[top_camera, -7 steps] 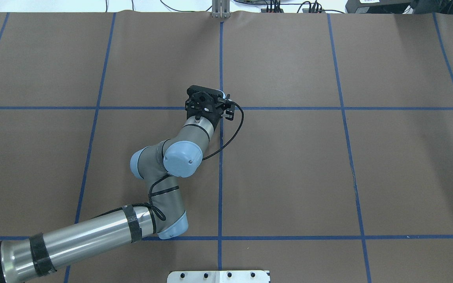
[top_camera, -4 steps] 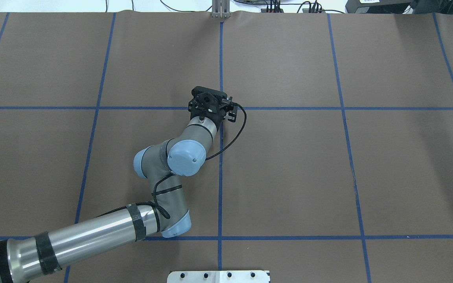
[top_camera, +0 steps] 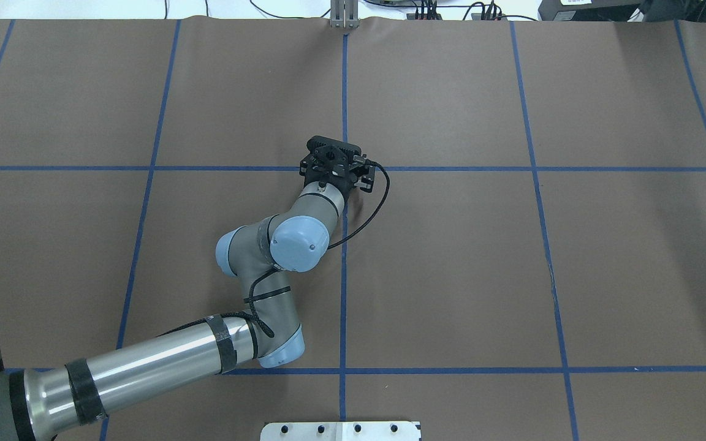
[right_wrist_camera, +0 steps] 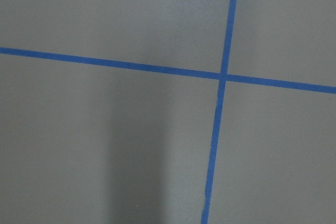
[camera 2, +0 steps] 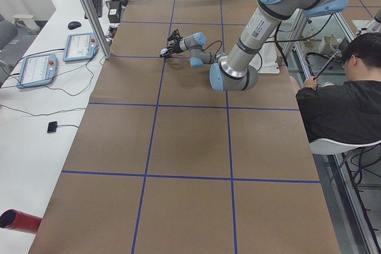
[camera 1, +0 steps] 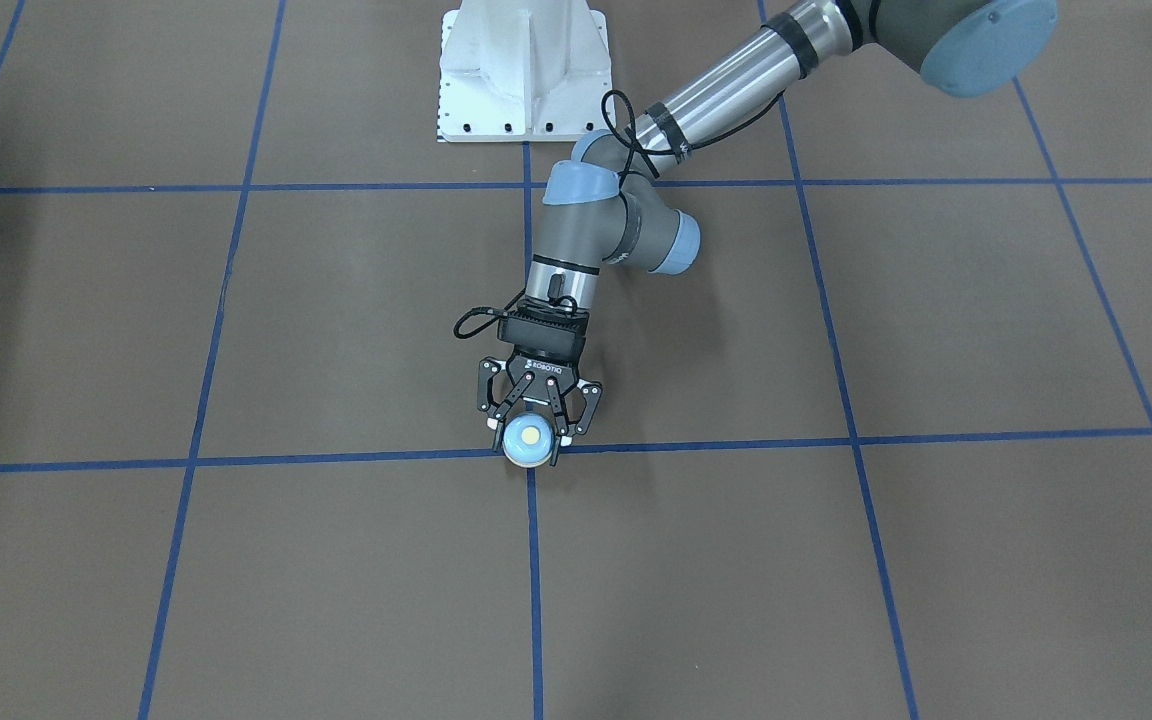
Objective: Place and press bell with both arms
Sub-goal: 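Lower the bell onto the center intersection and open the left gripper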
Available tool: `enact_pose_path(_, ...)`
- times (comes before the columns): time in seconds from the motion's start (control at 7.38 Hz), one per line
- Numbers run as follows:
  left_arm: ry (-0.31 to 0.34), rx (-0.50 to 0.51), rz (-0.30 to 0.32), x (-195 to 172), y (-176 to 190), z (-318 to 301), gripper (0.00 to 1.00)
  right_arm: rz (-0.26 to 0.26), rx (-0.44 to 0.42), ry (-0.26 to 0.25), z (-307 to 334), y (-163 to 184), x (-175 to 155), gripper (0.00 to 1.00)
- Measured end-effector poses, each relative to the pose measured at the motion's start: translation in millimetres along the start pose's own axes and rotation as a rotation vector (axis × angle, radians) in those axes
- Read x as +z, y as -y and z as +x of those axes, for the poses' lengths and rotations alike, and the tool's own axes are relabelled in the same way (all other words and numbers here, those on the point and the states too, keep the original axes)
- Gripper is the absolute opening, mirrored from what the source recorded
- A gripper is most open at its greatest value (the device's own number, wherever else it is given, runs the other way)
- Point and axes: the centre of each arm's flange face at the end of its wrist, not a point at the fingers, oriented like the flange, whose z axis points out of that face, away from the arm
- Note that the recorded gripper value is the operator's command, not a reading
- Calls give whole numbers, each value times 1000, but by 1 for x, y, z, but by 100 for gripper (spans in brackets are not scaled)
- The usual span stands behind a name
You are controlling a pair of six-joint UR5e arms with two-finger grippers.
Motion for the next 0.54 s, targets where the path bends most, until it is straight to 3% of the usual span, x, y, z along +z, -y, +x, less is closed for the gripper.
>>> enact_pose_path(0.27,-7,1,-12,1,-1,1,99,0,0,0,0,0,0,100)
enact_pose_path(0.54,-12,2,-19,1,-2,1,100,0,-1,-1,0,0,0,100)
